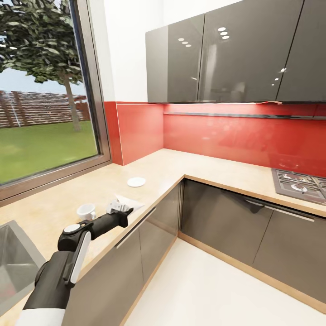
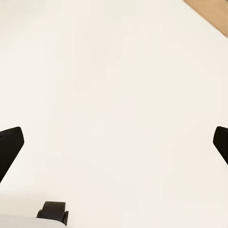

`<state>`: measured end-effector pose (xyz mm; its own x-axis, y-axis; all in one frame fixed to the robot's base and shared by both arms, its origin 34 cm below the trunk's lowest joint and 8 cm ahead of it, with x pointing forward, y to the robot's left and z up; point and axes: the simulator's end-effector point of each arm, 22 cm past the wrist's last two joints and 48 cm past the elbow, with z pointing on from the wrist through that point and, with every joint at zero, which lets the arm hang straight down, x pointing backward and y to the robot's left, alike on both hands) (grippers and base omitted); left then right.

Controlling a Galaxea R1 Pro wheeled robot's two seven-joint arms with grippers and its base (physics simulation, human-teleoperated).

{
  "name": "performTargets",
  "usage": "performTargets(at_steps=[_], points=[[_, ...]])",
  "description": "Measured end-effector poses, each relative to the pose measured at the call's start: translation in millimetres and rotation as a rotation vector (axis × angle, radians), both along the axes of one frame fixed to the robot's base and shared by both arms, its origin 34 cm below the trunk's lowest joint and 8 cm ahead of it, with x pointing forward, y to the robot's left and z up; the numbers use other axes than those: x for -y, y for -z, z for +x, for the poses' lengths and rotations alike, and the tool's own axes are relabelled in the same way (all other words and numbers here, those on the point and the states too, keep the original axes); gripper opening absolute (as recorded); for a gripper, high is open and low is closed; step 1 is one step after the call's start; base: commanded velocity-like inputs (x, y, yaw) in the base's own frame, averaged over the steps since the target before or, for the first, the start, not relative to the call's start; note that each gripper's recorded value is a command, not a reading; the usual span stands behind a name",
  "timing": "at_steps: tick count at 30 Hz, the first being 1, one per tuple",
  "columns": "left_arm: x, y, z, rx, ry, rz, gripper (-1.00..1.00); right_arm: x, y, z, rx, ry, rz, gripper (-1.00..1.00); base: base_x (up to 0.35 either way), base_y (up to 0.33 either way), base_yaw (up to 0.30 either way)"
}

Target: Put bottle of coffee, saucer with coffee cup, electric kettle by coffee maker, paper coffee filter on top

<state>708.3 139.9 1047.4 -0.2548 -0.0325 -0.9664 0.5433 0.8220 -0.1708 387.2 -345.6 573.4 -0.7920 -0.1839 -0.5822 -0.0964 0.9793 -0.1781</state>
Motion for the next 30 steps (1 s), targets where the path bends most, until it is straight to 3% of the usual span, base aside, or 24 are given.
performTargets(at_steps=[9,15,20,23,30], points=[[0.4,-3.4,-6.1,0.002,0.045,-0.026,-1.00,-0.2,-1.0,1.8,0.004,-0.004,0.006,1.00,0.000,0.000,0.000],[0.1,-3.6,-6.4,0.002,0.047,-0.028,-1.00,-7.9,-4.3,6.2,0.025,-0.044,0.047,1.00,0.000,0.000,0.000],[23.2,14.3,-14.8,-0.038,0.072,-0.077,-1.00,-37.0,2.2,9.1,-0.007,-0.055,0.105,1.00,0.000,0.000,0.000],[37.2,15.9,-16.4,-0.047,0.087,-0.109,-1.00,-42.0,4.5,10.7,-0.026,-0.061,0.123,1.00,0.000,0.000,0.000],[48.4,32.0,-16.0,-0.073,0.091,-0.093,-1.00,-43.2,6.1,10.3,-0.037,-0.034,0.149,1.00,0.000,0.000,0.000]])
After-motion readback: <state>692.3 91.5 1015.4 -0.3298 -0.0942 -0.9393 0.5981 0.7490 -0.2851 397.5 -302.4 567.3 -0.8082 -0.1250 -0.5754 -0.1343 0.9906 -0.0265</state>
